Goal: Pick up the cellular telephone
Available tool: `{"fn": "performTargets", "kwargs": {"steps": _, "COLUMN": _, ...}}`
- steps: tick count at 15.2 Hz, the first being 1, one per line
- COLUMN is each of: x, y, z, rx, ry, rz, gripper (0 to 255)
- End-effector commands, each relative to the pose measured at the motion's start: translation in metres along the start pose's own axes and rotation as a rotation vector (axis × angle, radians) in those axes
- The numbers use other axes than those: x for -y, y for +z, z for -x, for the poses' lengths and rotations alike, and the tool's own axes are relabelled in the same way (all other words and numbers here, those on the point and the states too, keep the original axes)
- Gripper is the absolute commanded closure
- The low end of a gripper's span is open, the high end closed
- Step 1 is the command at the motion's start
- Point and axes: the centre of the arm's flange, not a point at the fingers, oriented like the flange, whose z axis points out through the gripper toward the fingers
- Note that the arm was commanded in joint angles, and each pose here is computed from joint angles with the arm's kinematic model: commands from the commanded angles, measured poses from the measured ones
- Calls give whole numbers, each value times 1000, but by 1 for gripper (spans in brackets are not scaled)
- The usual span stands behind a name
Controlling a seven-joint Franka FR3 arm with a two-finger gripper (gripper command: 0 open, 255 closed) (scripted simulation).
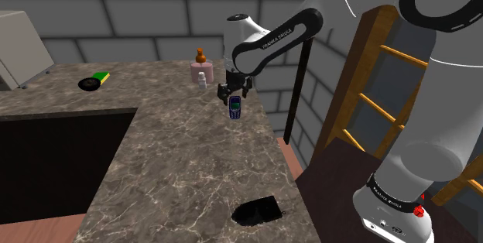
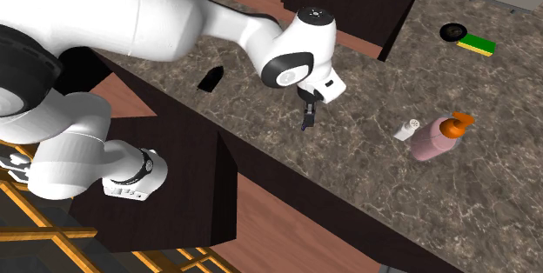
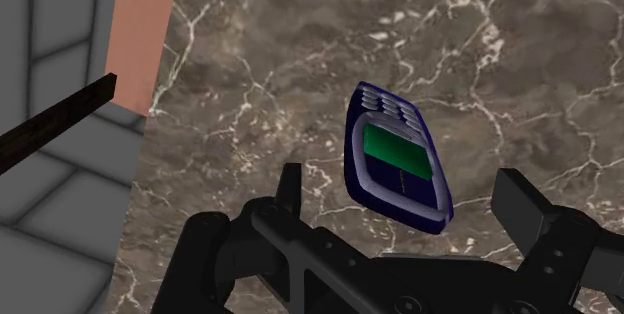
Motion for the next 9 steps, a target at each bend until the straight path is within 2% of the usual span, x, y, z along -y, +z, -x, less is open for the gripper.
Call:
{"fn": "performTargets", "kwargs": {"steps": 1, "x": 1, "y": 13, "z": 3, "rx": 0, "ry": 0, "rz": 0, "gripper": 0}}
{"fn": "performTargets", "kwargs": {"steps": 3, "x": 1, "y": 13, "z": 3, "rx": 0, "ry": 0, "rz": 0, "gripper": 0}}
{"fn": "performTargets", "kwargs": {"steps": 4, "x": 1, "y": 13, "z": 3, "rx": 0, "ry": 0, "rz": 0, "gripper": 255}}
{"fn": "performTargets", "kwargs": {"steps": 9, "x": 1, "y": 12, "z": 3, "rx": 0, "ry": 0, "rz": 0, "gripper": 255}}
